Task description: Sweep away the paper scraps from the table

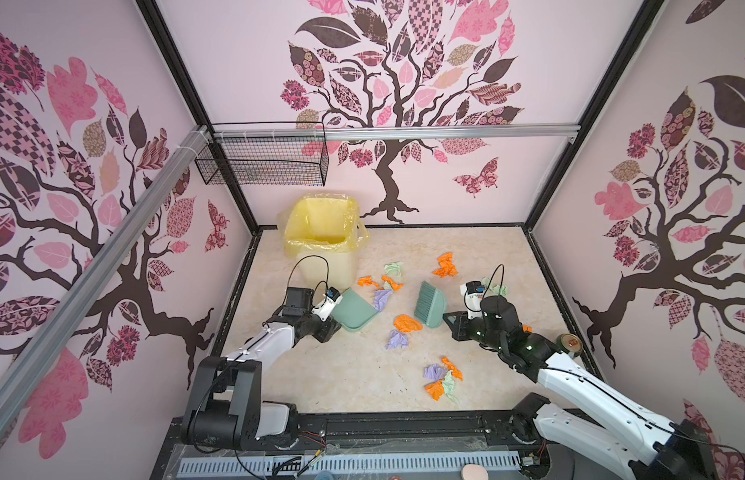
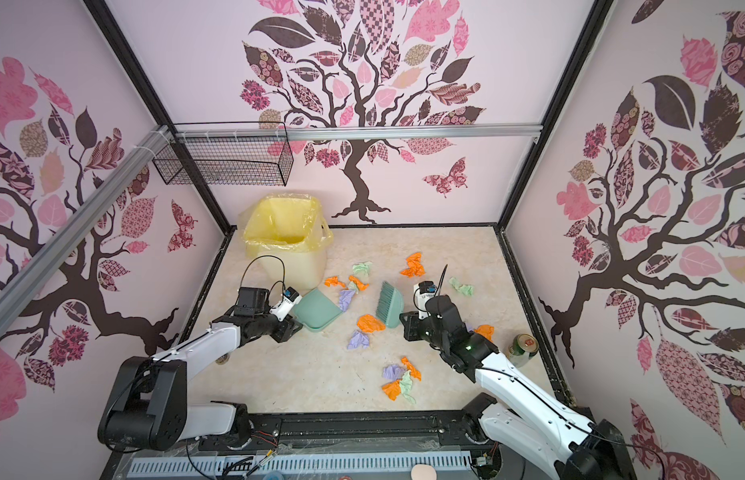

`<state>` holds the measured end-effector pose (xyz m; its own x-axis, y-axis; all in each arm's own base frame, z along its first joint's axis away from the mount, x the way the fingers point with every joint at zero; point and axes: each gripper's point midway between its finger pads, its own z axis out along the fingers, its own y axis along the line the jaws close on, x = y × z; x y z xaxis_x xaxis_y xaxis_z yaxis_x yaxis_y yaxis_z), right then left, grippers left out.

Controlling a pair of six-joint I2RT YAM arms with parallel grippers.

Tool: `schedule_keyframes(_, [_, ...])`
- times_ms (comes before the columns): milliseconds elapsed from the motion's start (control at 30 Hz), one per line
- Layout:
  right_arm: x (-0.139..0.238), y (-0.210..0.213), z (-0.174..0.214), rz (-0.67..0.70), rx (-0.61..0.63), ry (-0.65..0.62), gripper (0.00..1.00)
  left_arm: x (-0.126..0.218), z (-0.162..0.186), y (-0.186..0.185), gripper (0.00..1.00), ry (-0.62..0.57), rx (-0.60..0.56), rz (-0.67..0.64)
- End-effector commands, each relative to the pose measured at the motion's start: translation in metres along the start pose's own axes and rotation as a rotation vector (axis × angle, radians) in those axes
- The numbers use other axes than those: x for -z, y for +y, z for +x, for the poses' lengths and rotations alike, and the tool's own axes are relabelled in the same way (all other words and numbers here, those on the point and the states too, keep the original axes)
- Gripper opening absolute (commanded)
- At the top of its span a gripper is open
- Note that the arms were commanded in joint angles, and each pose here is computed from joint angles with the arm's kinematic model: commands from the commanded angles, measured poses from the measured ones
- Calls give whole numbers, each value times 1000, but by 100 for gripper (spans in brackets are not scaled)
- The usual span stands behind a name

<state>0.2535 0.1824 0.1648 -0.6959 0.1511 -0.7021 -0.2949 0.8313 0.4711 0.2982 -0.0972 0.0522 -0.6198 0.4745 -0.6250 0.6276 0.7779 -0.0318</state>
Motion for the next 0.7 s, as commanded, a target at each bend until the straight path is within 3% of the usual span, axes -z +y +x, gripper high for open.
schedule_keyframes(0, [4,2,-9,-4,-3,-36,0,3,4,2,55,-14,34,-44])
schedule_keyframes(333, [3,3,-10,-10,-4,-40,0,-6,11,6,56,55,104,-28])
schedule_keyframes(667, [3,-1,-5,0,2,-35,0,-4,11,5,53,51,118,-33])
